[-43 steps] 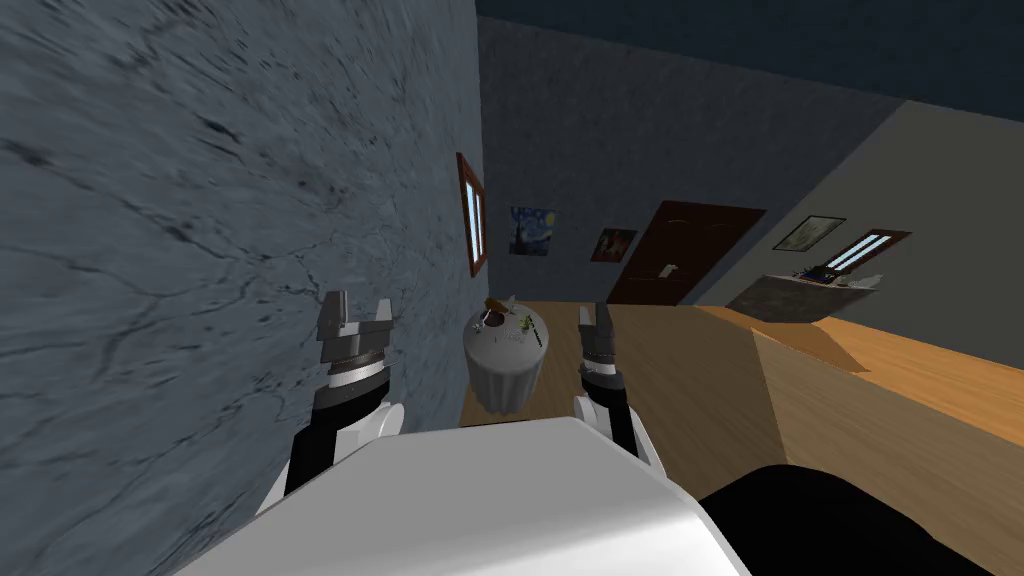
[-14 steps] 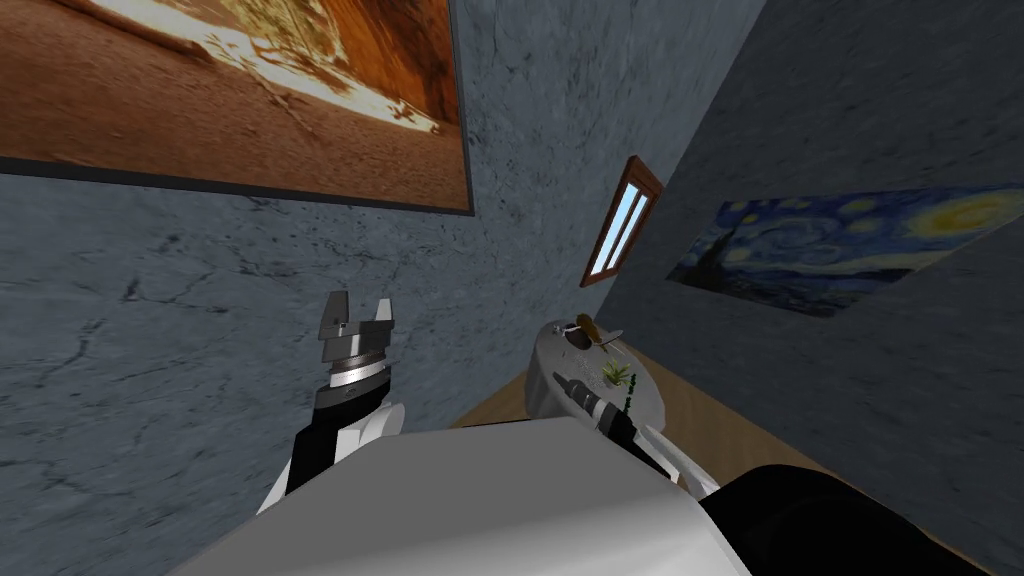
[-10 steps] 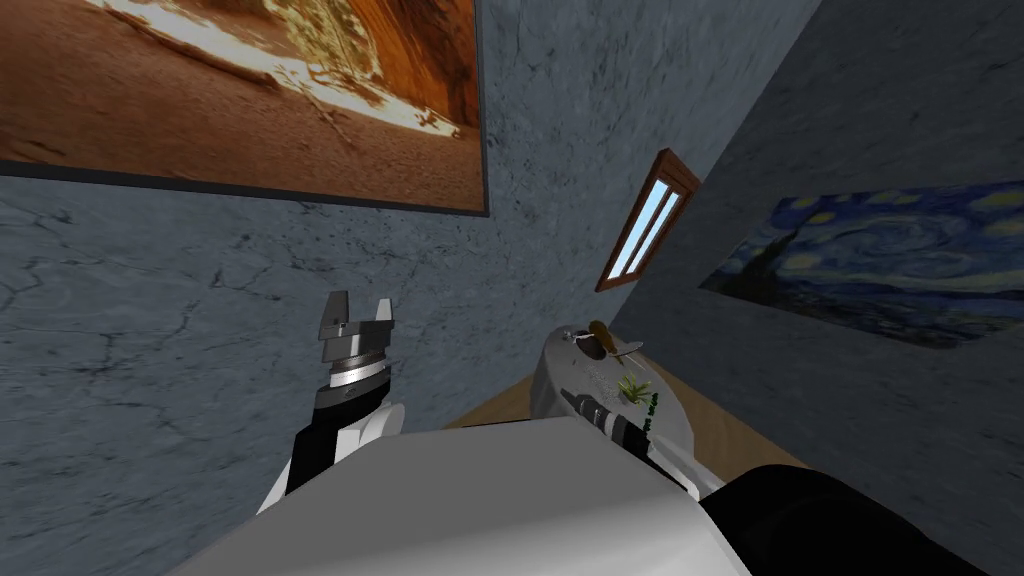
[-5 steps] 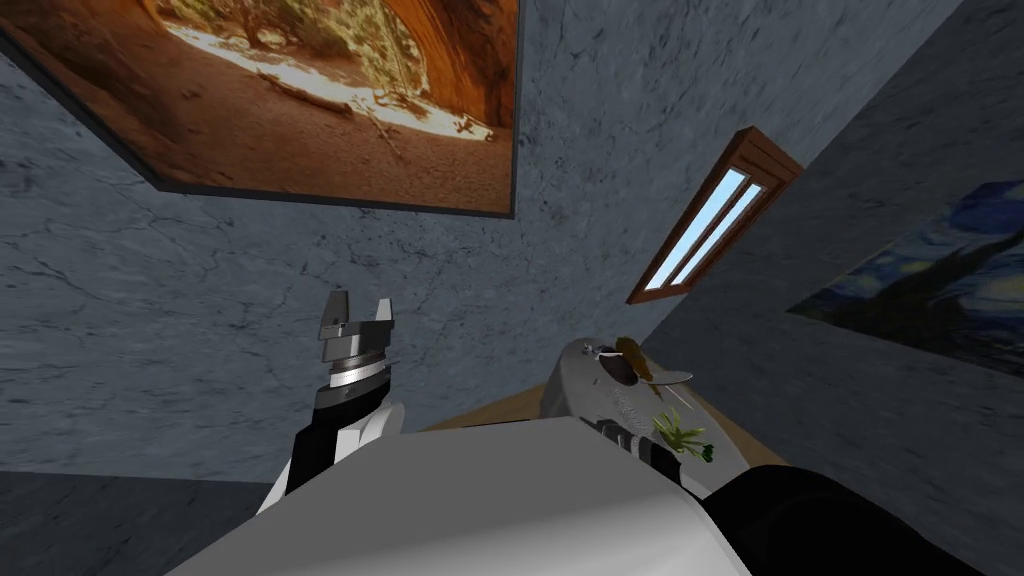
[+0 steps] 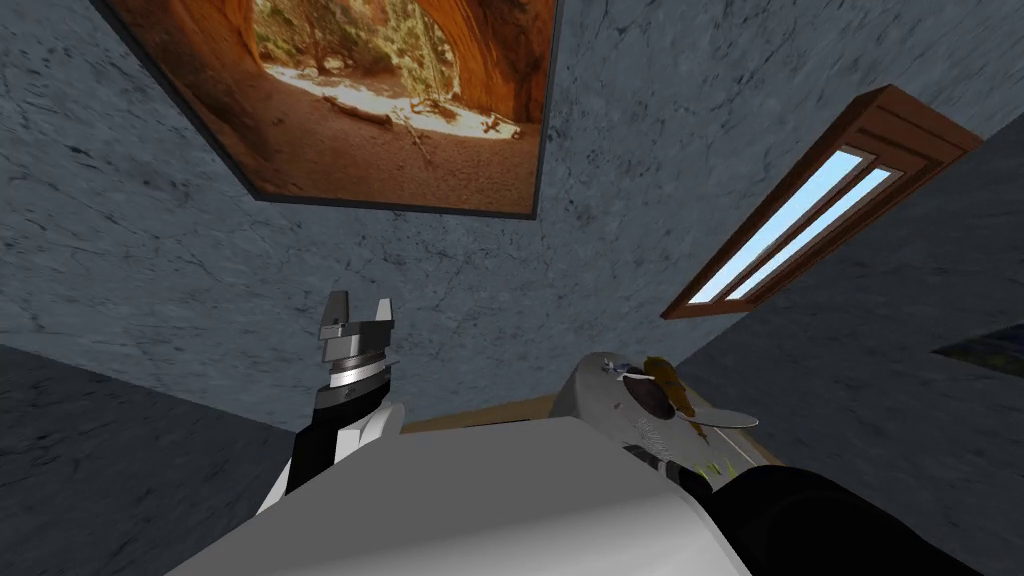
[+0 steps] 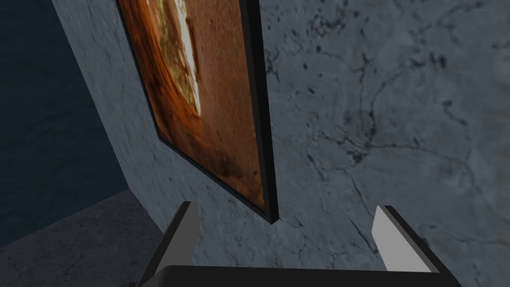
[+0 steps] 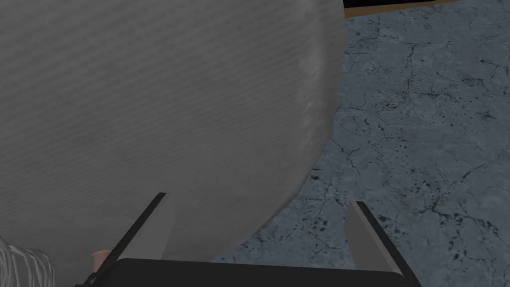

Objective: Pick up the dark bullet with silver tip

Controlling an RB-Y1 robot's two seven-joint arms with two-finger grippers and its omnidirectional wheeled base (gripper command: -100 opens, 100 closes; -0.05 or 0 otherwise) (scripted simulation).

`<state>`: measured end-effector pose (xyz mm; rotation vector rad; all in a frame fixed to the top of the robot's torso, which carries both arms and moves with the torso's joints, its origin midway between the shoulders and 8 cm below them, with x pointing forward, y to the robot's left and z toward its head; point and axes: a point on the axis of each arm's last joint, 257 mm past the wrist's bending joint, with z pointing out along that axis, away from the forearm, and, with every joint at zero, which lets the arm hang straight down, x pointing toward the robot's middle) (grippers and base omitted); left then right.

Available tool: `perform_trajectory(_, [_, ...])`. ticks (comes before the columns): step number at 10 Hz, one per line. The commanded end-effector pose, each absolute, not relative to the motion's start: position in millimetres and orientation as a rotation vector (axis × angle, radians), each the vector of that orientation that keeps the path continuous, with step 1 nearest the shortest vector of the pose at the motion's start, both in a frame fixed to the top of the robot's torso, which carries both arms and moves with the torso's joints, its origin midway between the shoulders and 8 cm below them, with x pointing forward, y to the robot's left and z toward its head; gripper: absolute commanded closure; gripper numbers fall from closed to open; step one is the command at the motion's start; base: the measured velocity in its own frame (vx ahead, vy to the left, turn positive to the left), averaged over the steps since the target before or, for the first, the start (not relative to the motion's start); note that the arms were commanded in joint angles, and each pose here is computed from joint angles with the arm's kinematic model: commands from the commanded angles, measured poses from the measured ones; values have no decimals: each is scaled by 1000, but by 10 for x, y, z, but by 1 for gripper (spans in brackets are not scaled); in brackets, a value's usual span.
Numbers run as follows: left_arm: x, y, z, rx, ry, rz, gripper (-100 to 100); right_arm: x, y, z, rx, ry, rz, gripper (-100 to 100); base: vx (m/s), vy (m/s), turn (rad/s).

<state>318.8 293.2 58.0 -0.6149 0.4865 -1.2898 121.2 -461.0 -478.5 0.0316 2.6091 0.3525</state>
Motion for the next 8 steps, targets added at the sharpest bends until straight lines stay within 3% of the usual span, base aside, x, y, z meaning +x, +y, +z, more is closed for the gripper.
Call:
perform_trajectory(1, [3188,2932,580,-615,486,-1290,0,885,-4926,-4823,-2,2703,280,-100,65,-24,415])
perform_trajectory(8, [3188,2933,580,-615,487,-1289,0,-30,-5647,-4836,-55,2928,97,-100,46,-19,261])
